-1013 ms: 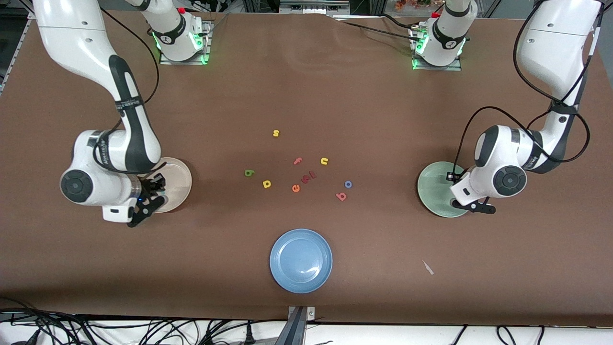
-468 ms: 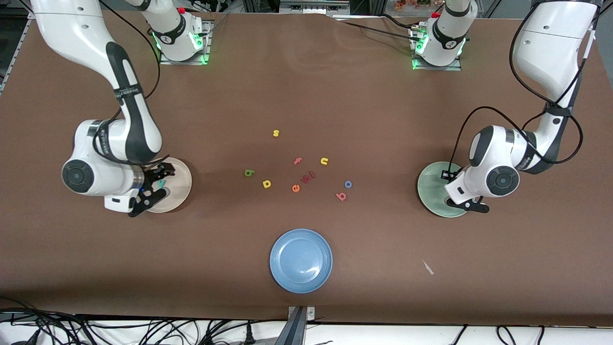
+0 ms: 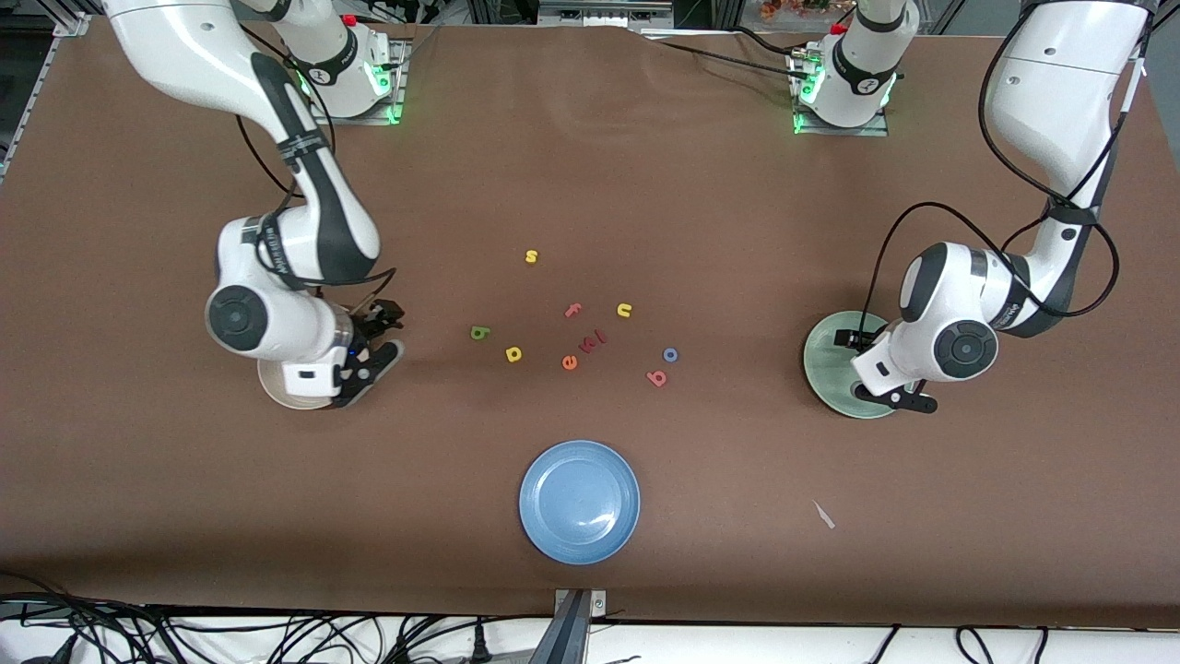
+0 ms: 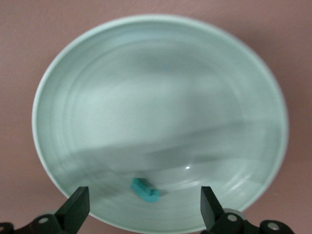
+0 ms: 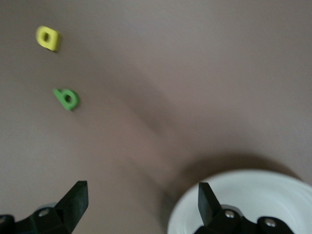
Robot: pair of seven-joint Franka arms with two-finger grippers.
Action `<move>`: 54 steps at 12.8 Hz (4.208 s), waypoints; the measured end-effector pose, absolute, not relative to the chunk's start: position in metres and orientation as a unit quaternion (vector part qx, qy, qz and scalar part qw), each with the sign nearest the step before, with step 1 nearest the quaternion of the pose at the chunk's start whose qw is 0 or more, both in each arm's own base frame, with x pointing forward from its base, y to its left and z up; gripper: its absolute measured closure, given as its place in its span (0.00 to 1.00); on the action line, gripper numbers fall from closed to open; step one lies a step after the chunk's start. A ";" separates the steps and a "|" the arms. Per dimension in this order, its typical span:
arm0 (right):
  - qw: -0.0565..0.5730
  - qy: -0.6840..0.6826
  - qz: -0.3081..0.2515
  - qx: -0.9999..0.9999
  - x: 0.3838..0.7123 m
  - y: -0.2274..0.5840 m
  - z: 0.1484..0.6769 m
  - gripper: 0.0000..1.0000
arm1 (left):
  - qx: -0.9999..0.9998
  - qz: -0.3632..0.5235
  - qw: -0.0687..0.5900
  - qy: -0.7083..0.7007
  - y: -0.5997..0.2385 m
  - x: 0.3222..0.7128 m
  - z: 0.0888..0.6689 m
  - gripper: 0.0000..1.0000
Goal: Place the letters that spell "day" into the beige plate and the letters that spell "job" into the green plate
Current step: 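Grasp the green b and blue o letters with both grippers, then release the green b and blue o onto the white and green plates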
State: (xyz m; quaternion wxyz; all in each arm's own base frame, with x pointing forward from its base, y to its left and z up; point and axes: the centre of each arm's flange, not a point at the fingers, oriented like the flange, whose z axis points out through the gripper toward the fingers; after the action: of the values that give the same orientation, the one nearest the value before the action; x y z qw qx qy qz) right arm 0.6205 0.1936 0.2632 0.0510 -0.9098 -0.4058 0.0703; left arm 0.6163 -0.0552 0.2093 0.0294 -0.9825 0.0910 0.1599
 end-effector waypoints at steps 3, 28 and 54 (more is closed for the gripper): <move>0.007 -0.473 0.048 -0.880 0.604 0.245 0.254 0.00 | -0.982 0.154 0.015 0.105 -0.091 0.632 0.253 0.00; 0.000 -0.621 -0.025 -0.784 0.535 0.318 0.175 0.45 | -0.999 0.027 -0.021 0.031 -0.364 0.578 0.180 0.00; 0.006 -0.246 0.080 -0.966 0.609 0.047 0.239 0.73 | -0.994 0.067 0.074 0.045 -0.264 0.620 0.245 0.75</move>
State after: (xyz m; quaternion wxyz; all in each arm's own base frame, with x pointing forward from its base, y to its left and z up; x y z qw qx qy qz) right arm 0.6092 0.0466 0.2389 0.0063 -0.9660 -0.2455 0.0803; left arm 0.6200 -0.2636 0.2455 0.0744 -0.9940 0.0446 0.0668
